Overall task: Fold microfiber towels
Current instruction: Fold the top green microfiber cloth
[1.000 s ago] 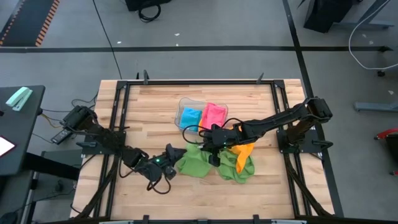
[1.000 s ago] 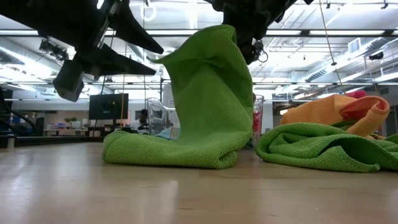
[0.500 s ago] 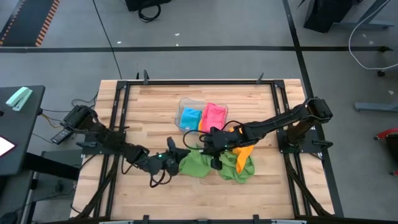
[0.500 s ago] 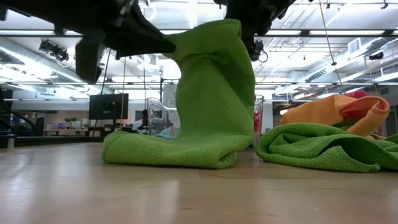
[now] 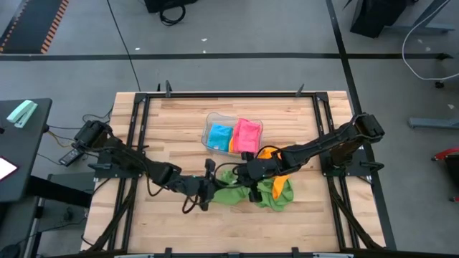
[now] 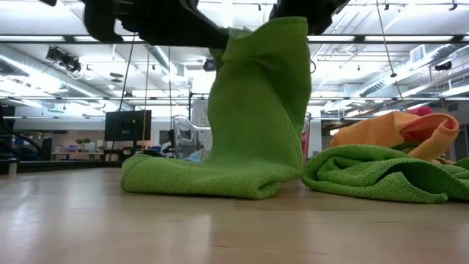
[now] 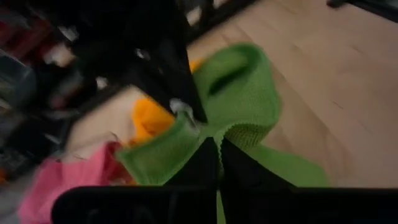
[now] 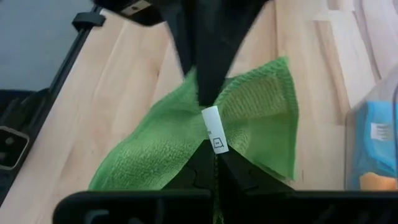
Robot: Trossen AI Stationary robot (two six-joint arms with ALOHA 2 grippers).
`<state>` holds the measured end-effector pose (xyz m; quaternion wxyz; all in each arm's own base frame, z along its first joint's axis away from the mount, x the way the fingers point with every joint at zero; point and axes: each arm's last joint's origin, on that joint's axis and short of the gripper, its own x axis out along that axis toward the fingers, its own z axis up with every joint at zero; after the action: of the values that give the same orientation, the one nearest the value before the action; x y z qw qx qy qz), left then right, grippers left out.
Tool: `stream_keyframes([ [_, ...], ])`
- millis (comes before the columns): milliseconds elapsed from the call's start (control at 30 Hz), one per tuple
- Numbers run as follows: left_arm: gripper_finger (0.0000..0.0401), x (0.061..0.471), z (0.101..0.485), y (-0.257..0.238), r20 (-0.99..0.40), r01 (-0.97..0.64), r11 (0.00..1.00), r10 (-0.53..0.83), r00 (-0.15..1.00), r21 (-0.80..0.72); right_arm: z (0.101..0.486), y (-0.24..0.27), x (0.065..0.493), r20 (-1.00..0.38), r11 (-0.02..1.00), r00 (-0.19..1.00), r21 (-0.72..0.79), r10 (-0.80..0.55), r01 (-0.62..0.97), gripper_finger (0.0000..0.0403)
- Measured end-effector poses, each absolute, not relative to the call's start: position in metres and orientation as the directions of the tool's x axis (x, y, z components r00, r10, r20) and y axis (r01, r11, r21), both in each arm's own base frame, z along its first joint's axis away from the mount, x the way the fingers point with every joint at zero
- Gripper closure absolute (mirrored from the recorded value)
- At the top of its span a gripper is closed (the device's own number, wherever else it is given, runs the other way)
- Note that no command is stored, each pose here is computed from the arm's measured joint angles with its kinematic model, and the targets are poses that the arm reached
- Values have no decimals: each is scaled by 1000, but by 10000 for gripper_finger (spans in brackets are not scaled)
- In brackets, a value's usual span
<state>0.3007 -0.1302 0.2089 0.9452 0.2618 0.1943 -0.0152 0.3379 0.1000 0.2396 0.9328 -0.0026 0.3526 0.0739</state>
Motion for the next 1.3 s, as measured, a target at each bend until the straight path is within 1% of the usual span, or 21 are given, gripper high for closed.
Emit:
stream_keyframes([
  [67,389,302,212,-131,-394,123,883,75,916,453,240,104,337,-658,986,739,30,144,-166,393],
  [133,377,303,215,-132,-394,108,902,73,916,417,240,106,336,-657,986,742,11,133,-167,393],
  [267,357,304,215,-132,-395,106,905,73,916,412,240,106,336,-658,985,742,1,131,-173,393],
  [367,359,303,215,-133,-394,102,910,71,916,402,239,105,336,-660,985,740,-1,129,-172,393],
  [567,378,302,215,-135,-394,109,908,65,917,404,239,106,336,-660,983,739,-7,135,-186,393],
  [667,379,302,215,-134,-393,108,908,66,917,404,239,106,336,-661,982,738,-10,136,-189,393],
  [733,371,303,215,-134,-391,103,908,71,918,405,239,106,336,-661,982,738,-8,138,-191,393],
  [833,346,303,217,-133,-366,61,908,105,925,415,237,106,337,-664,982,735,-9,137,-191,393],
  [933,311,304,220,-134,-340,35,901,127,932,433,235,107,338,-668,981,731,-7,141,-196,393],
  [1133,241,304,220,-134,-338,23,895,145,930,446,234,113,337,-670,976,726,-16,152,-219,393],
  [1300,203,304,220,-133,-335,20,893,148,930,450,234,114,337,-668,974,728,-21,155,-226,393],
])
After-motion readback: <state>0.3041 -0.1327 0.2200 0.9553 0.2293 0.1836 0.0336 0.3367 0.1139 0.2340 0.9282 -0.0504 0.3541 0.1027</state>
